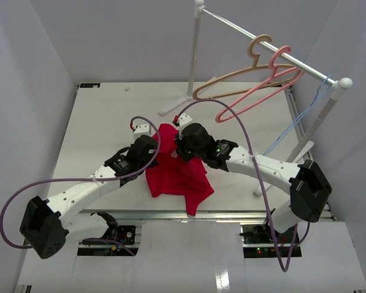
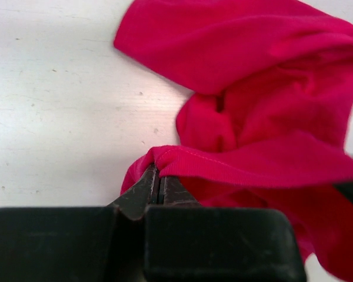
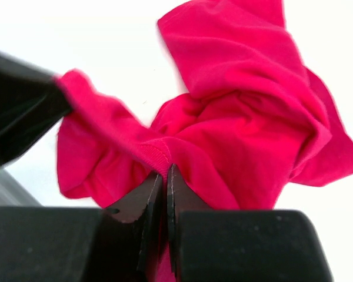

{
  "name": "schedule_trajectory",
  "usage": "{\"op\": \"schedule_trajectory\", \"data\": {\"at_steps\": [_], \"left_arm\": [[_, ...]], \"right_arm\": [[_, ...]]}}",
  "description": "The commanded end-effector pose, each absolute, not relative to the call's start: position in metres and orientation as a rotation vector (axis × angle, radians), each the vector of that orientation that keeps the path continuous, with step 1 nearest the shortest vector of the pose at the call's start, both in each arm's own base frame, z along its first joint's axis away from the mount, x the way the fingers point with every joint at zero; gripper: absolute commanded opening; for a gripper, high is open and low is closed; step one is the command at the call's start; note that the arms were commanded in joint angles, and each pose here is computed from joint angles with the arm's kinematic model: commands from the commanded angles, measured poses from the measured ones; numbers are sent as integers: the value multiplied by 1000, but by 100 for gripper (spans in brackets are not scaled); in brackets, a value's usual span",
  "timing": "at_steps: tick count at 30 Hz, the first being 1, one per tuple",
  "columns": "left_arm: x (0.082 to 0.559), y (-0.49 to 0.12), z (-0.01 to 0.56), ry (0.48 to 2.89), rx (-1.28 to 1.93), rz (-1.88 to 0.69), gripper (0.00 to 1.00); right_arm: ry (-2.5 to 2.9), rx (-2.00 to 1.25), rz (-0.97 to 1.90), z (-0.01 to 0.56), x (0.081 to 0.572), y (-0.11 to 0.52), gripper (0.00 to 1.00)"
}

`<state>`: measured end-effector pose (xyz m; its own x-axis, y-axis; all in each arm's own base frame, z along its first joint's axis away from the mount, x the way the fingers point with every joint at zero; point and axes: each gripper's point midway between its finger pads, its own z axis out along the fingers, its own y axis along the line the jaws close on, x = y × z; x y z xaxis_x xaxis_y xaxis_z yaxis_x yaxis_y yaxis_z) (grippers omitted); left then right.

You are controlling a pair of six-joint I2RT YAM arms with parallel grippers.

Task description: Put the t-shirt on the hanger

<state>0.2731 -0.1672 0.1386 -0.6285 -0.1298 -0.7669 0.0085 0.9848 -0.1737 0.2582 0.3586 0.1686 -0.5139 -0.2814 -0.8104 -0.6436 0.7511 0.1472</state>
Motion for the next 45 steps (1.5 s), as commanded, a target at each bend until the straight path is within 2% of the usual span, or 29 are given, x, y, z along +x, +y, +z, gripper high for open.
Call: {"op": "schedule_trajectory", "data": {"at_steps": [1, 3, 4, 6, 13, 19, 28, 39, 45], "left_arm": [[253, -175, 152, 2215, -38, -249, 0], [253, -174, 152, 2207, -50, -237, 0], [253, -175, 151, 2207, -52, -234, 0], [254, -175, 148, 2208, -56, -215, 0], [255, -164, 124, 2198, -76, -129, 0], [257, -171, 118, 2191, -40, -156, 0], [254, -175, 114, 2182, -17, -194, 0], [251, -177, 119, 2164, 0, -210, 0], [251, -177, 119, 2164, 3, -206, 0]], "right_arm": [[2111, -635, 460, 183, 280, 357, 10], [2120, -621, 439, 181, 279, 353, 24], [2121, -607, 423, 180, 279, 349, 35], [2112, -579, 409, 187, 276, 343, 48], [2112, -397, 297, 220, 263, 302, 69], [2110, -223, 232, 248, 247, 257, 73], [2032, -174, 312, 306, 232, 238, 76], [1922, -65, 141, 394, 247, 207, 76], [1855, 129, 16, 409, 239, 148, 77]]}}
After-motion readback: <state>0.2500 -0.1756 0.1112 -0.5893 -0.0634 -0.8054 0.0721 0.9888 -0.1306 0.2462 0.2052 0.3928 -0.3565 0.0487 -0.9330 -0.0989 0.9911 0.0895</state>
